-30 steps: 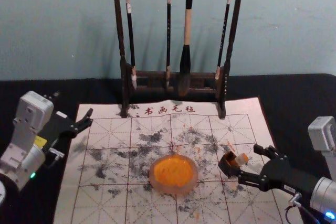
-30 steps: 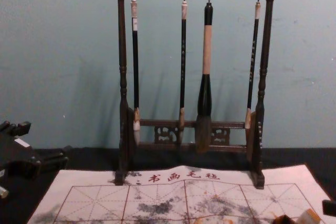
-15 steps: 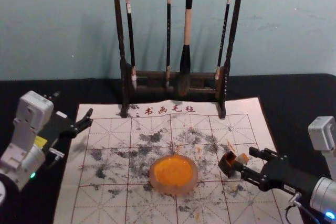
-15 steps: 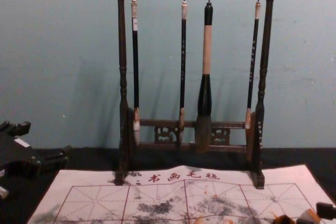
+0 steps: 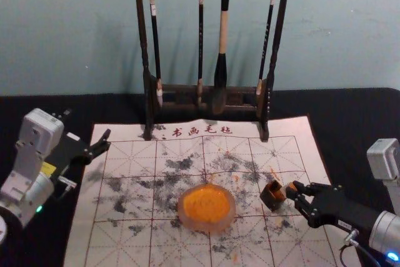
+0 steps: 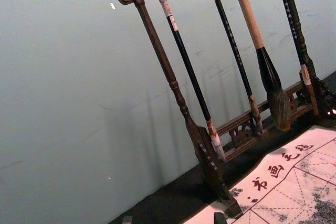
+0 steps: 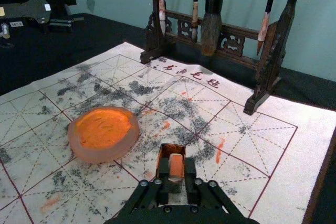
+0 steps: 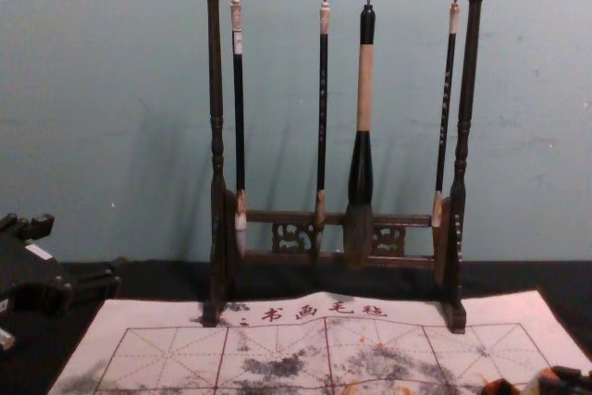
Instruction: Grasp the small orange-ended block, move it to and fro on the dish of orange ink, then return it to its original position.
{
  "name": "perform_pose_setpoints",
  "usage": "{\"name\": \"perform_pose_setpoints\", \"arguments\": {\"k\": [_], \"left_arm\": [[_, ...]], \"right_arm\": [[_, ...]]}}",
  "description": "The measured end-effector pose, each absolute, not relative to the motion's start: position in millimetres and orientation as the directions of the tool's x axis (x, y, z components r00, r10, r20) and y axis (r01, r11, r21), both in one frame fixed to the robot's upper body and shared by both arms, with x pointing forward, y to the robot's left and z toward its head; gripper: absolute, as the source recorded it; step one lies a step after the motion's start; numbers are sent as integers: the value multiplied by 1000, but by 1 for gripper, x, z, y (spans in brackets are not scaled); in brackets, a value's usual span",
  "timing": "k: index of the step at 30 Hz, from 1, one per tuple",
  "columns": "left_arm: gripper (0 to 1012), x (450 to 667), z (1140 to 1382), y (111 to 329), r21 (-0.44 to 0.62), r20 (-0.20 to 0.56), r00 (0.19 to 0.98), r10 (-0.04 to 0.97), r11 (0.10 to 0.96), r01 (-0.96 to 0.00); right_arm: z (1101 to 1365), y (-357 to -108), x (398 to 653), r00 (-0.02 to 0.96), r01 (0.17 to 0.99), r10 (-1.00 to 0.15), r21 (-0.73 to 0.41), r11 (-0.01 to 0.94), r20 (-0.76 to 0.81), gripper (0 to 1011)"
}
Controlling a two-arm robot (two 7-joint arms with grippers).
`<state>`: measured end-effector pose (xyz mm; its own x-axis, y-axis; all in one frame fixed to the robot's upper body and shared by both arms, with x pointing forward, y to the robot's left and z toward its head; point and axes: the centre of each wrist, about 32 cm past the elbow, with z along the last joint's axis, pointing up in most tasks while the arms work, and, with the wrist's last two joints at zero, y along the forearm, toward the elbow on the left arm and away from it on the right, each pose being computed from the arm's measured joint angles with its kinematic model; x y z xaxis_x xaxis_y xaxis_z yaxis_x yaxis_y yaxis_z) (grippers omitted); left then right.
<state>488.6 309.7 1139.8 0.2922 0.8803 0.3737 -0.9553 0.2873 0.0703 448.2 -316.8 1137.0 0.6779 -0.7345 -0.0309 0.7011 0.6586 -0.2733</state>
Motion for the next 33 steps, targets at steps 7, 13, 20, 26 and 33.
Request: {"name": "perform_pose_setpoints", "arguments": {"k": [7,13,20,26,33], "left_arm": [[1001,489,1140,310,70,374,292,880,287,-955],[1001,489,1140,310,70,374,292,880,287,-955],[1001,489,1140,310,70,374,292,880,287,-955],[1002,489,1140,310,70,374,292,880,287,-955],[1001,489,1140,310,70,374,292,880,287,-955]], "right_arm": [[1137,-317,448,678,701,-735,-273,659,-31,90],[1137,-317,448,678,701,-735,-273,659,-31,90],[1137,-317,448,678,701,-735,-273,659,-31,90],[1137,-317,448,678,701,-734,-273,659,-31,90],[1141,-317,446,678,710,-735,-250,658,-12,90]]}}
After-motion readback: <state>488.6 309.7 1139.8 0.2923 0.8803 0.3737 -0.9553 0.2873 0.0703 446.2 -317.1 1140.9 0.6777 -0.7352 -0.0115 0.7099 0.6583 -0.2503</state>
